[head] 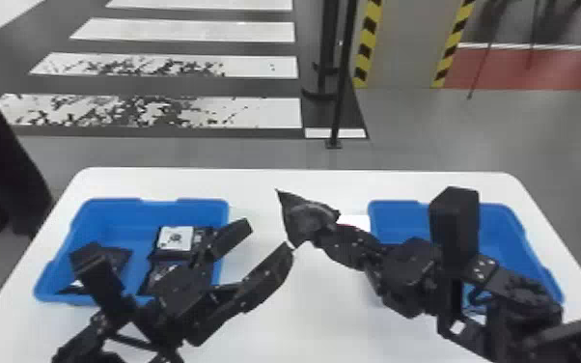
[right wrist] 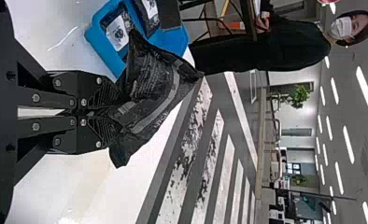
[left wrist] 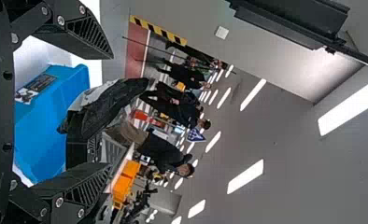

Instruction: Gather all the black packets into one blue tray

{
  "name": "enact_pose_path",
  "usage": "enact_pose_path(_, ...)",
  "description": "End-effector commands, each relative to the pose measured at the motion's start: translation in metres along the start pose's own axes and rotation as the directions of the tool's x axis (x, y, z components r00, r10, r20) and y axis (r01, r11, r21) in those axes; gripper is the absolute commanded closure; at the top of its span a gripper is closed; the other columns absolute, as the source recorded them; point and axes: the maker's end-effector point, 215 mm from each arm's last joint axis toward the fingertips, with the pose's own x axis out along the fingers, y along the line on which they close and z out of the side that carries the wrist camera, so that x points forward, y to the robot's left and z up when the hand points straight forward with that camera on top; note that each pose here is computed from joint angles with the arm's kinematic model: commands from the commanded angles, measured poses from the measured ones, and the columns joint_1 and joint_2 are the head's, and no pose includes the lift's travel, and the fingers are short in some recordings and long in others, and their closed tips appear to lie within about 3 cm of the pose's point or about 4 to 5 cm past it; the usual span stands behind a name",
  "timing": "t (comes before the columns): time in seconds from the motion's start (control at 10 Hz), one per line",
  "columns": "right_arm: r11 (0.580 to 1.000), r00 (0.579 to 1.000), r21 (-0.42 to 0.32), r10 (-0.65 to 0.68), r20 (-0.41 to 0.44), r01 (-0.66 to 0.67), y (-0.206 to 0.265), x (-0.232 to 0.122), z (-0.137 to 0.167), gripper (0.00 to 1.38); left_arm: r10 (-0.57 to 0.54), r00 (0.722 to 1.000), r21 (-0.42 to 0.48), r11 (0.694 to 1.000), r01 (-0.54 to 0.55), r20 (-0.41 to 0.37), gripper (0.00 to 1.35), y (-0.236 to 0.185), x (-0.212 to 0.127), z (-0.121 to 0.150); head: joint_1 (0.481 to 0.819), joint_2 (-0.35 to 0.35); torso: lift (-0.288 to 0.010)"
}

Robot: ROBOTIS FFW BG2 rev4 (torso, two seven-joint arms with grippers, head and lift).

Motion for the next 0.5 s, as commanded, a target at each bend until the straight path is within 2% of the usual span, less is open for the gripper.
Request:
enact_pose_path(0.0, 1.000, 1.000, -0.007, 0.020, 0.000, -0.020, 0.010, 0.004, 0.002, 1.10, -0.005, 1.000, -0.002, 1.000, 0.005, 0.011, 0.23, 0.005, 0.008, 0.000, 0.695, -0.012, -0.110)
enact_pose_path(0.2, 0.999, 0.999, -0.009, 0.041, -0.004, -0.042, 0.017, 0.006, 0.001, 1.10, 0.000, 1.000, 0.006, 1.000, -0.001, 0.031, 0.25, 0.012, 0.013, 0.002, 0.695, -0.002, -0.110)
enact_pose_path(0.3, 0.999, 0.999, -0.008, 0.049, -0.010, -0.049, 0.020, 0.006, -0.001, 1.10, -0.004, 1.000, 0.002, 1.000, 0.004, 0.029, 0.33, 0.013, 0.018, 0.000, 0.695, 0.005, -0.110)
enact_pose_path(0.4, 0.999, 0.999, -0.007, 0.053, -0.012, -0.053, 0.022, 0.007, -0.002, 1.10, -0.011, 1.000, -0.018, 1.000, 0.012, 0.025, 0.57, 0.013, 0.022, -0.006, 0.695, 0.009, -0.110)
